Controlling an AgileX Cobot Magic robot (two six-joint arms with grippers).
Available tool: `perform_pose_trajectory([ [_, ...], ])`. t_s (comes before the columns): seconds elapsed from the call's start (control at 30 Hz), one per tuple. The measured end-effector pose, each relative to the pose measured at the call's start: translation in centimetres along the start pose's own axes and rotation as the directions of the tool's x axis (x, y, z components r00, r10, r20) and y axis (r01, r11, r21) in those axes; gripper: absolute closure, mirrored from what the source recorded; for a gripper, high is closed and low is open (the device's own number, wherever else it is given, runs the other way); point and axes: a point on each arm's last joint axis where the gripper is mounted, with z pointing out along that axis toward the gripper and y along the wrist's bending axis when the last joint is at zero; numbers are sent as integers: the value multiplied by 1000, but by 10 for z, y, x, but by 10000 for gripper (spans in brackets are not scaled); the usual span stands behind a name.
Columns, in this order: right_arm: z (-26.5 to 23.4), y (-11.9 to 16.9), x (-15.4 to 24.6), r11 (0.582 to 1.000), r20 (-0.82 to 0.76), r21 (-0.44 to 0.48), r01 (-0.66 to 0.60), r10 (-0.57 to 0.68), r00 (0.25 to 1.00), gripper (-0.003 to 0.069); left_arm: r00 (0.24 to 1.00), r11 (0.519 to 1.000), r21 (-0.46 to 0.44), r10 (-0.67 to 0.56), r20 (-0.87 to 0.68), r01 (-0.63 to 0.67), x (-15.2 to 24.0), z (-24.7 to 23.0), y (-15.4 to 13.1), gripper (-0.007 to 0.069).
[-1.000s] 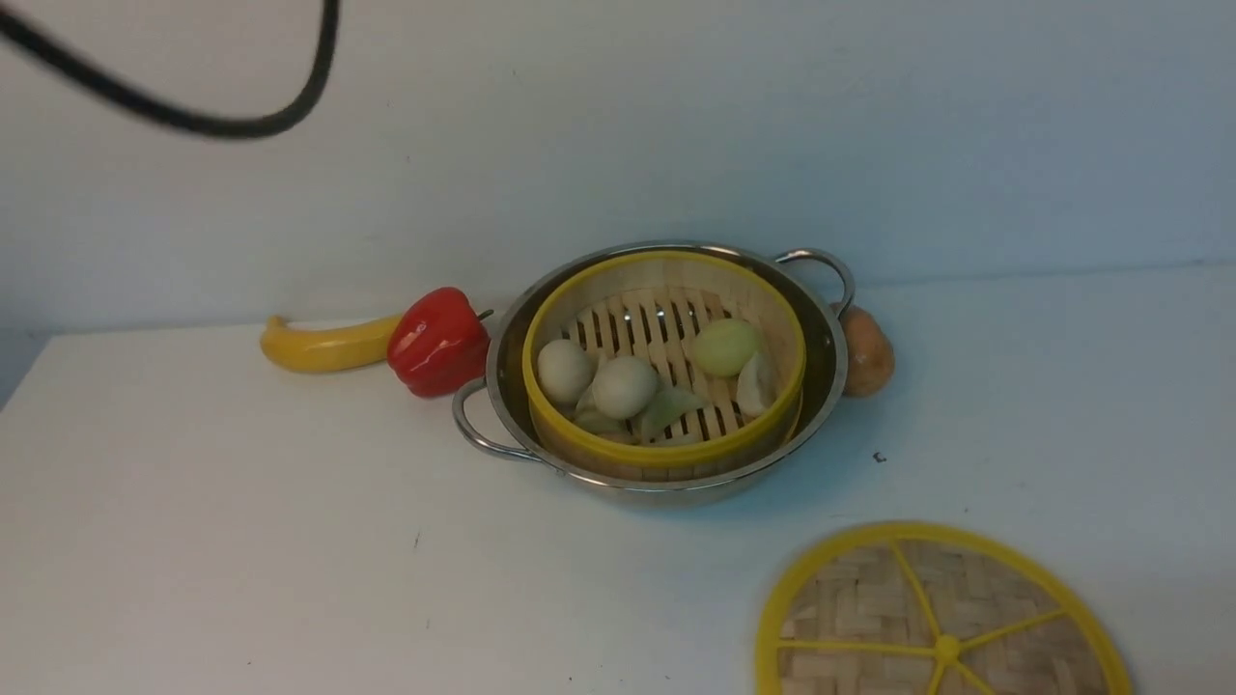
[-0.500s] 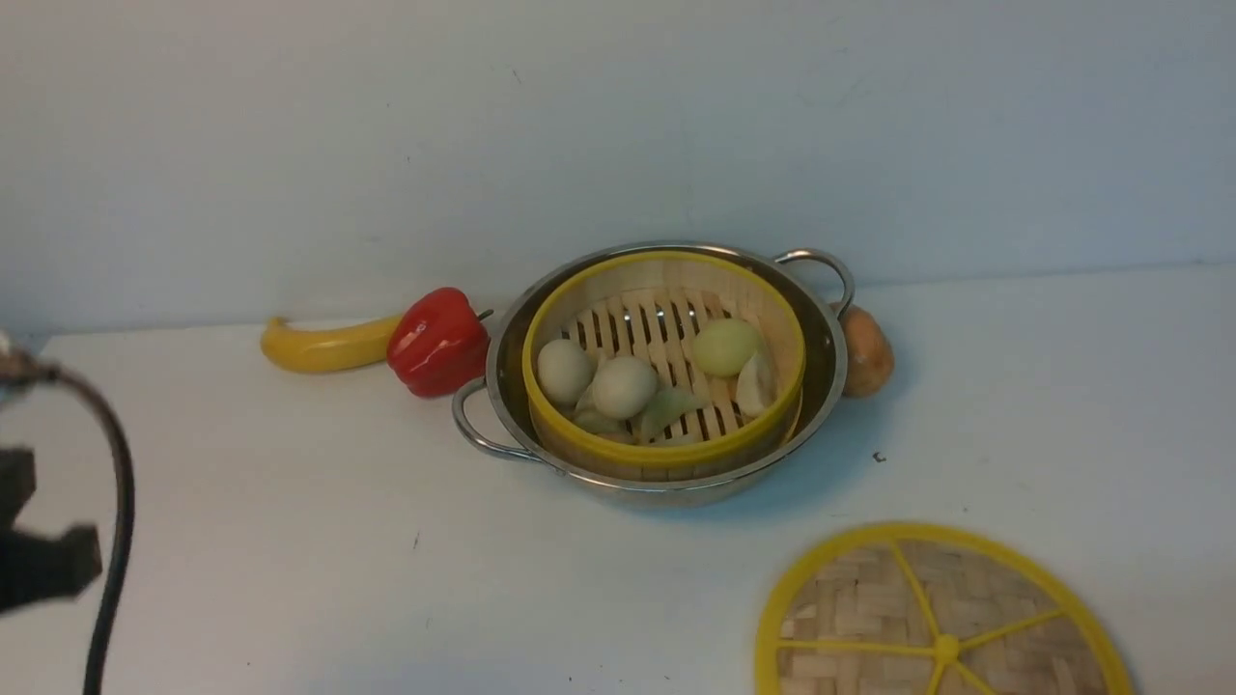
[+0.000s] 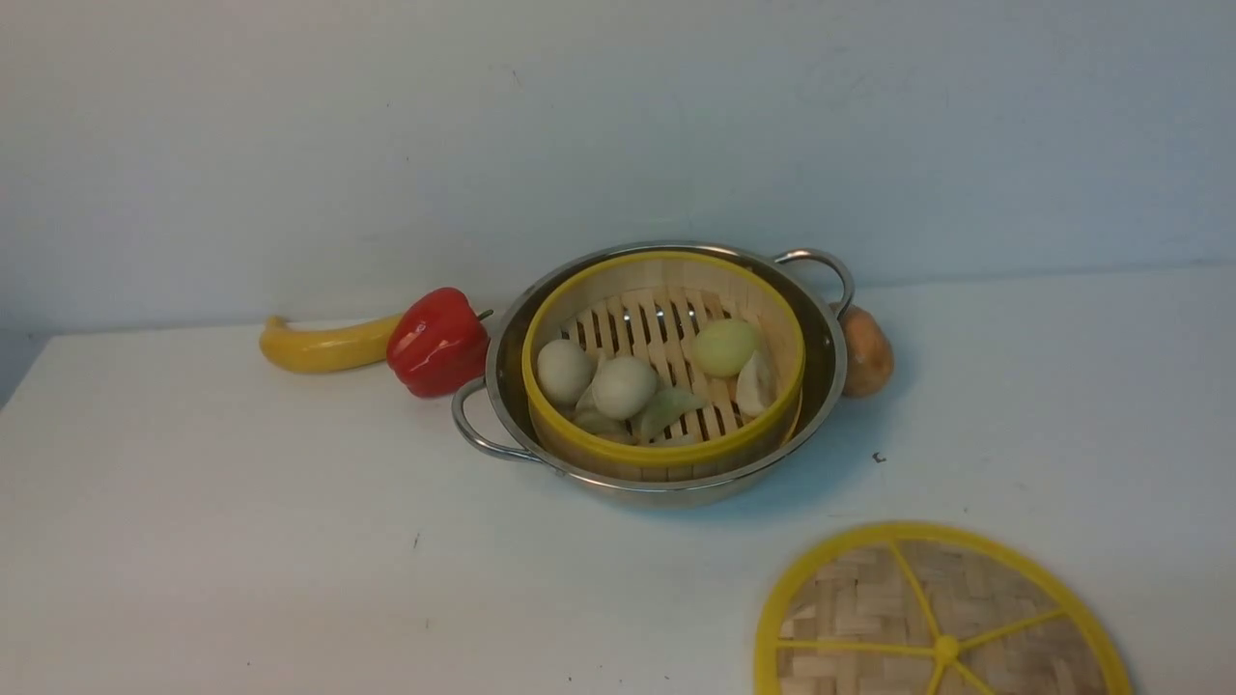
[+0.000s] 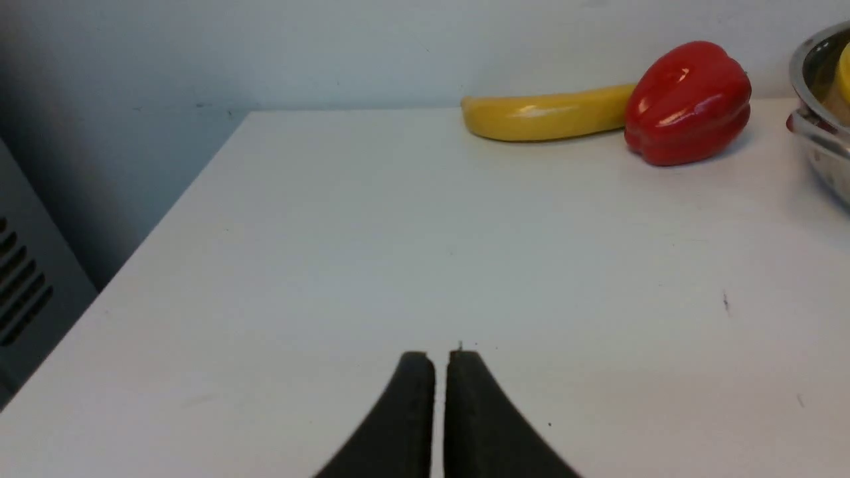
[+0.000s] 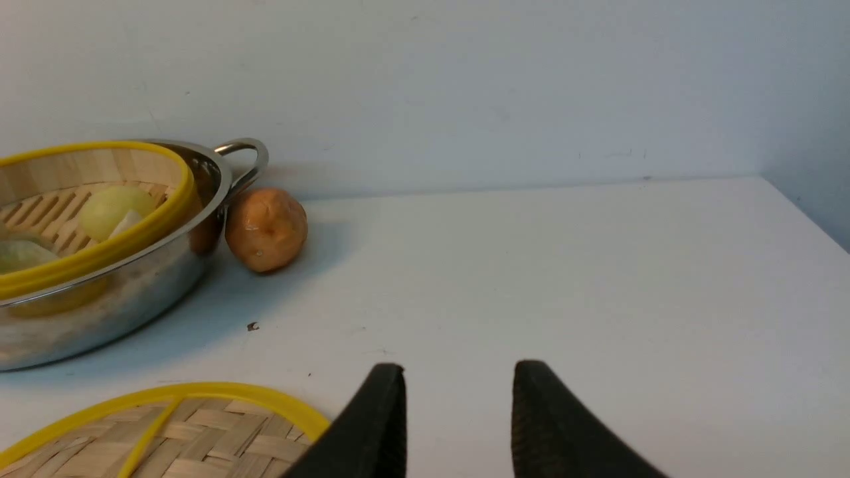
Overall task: Place the steamer in the pot on the white table, and put the lid on the steamer.
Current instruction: 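Move the gripper down to the bamboo steamer lid and grasp its center knob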
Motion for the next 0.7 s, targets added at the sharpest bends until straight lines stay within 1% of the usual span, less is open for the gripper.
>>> perform_pose_trajectory([
  [0.13,0,0,0,1000,0,0,0,0,1000,417,1000,1000,0,6,2,-6,5,-4,0,595],
  [0.27,0,0,0,1000,0,0,0,0,1000,417,999,1000,2,6,-38,-6,9,-4,0,594],
  [0.7,0,0,0,1000,0,0,0,0,1000,417,999,1000,2,5,-39,-5,9,-4,0,594],
])
